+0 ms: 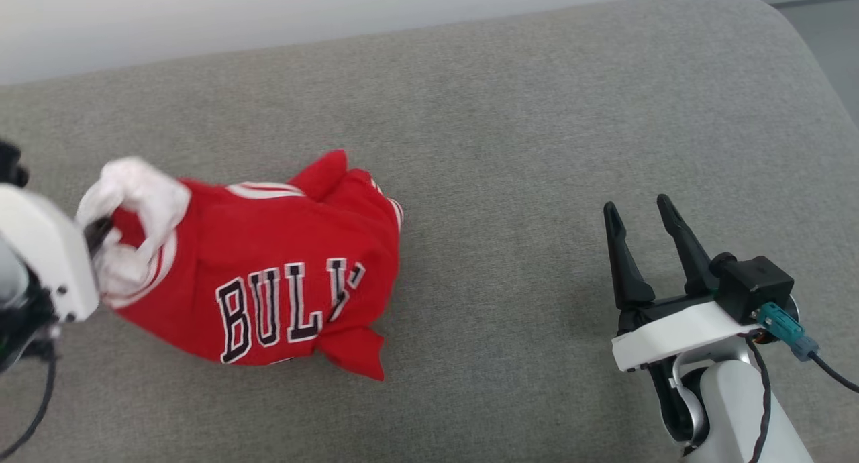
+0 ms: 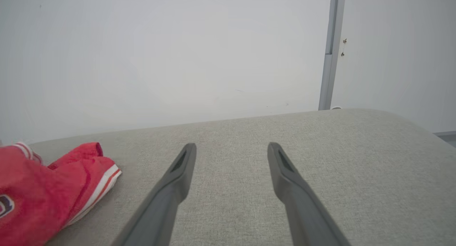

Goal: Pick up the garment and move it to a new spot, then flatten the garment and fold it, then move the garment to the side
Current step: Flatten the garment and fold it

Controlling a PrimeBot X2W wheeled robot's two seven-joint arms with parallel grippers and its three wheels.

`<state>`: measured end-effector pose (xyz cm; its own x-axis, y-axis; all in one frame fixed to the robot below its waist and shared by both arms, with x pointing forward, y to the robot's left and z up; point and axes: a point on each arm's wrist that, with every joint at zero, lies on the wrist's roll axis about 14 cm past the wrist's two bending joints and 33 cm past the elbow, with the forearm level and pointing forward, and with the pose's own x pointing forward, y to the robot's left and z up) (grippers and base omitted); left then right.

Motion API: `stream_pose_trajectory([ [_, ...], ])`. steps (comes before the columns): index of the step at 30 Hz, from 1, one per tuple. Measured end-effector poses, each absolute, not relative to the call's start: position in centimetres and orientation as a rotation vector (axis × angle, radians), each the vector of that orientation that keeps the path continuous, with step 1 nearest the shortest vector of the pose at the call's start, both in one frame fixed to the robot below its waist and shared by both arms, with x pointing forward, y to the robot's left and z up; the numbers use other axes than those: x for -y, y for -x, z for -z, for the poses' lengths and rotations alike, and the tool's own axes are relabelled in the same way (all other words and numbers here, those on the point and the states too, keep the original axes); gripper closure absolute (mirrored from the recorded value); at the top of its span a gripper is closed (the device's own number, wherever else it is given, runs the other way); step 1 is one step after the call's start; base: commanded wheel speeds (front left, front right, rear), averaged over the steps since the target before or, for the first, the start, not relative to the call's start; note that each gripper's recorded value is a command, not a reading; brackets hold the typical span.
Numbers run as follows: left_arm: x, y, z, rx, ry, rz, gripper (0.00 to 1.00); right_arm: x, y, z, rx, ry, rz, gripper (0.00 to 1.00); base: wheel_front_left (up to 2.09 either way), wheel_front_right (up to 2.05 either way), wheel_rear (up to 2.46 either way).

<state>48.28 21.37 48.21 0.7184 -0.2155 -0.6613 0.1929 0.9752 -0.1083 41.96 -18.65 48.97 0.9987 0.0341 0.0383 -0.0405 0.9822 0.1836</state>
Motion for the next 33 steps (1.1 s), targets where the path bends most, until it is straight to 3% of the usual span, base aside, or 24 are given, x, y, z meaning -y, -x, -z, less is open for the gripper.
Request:
stream_pose_trajectory([
  [5,-25.7,-45.7,-44.9,-0.822,0.067,0.093,1.00,18.0,-42.2,-48.9,0.032,-0.188,-0.056,0.00,0.00,0.00,0.00],
  [11,-27.2,-43.4,-41.9,-0.894,0.136,0.028,1.00,17.4,-42.4,-48.8,0.028,-0.186,-0.073,0.00,0.00,0.00,0.00],
  [12,-27.3,-43.1,-41.5,-0.903,0.149,0.021,0.87,17.2,-42.5,-48.8,0.027,-0.186,-0.077,0.00,0.00,0.00,0.00],
  [13,-27.4,-42.9,-41.3,-0.902,0.155,0.017,0.51,17.1,-42.5,-48.8,0.027,-0.186,-0.081,0.00,0.00,0.00,0.00],
  [14,-27.5,-42.8,-41.4,-0.878,0.172,0.010,0.00,16.9,-42.5,-48.9,0.029,-0.185,-0.088,0.00,0.00,0.00,0.00],
  [23,-28.4,-43.0,-45.2,-0.656,0.194,0.005,0.00,14.6,-42.6,-49.5,0.035,-0.171,-0.153,0.00,0.00,0.00,0.00],
  [33,-27.9,-41.2,-51.3,-0.228,0.120,0.042,0.00,10.9,-42.5,-50.1,0.016,-0.160,-0.262,0.00,0.00,0.00,0.00],
])
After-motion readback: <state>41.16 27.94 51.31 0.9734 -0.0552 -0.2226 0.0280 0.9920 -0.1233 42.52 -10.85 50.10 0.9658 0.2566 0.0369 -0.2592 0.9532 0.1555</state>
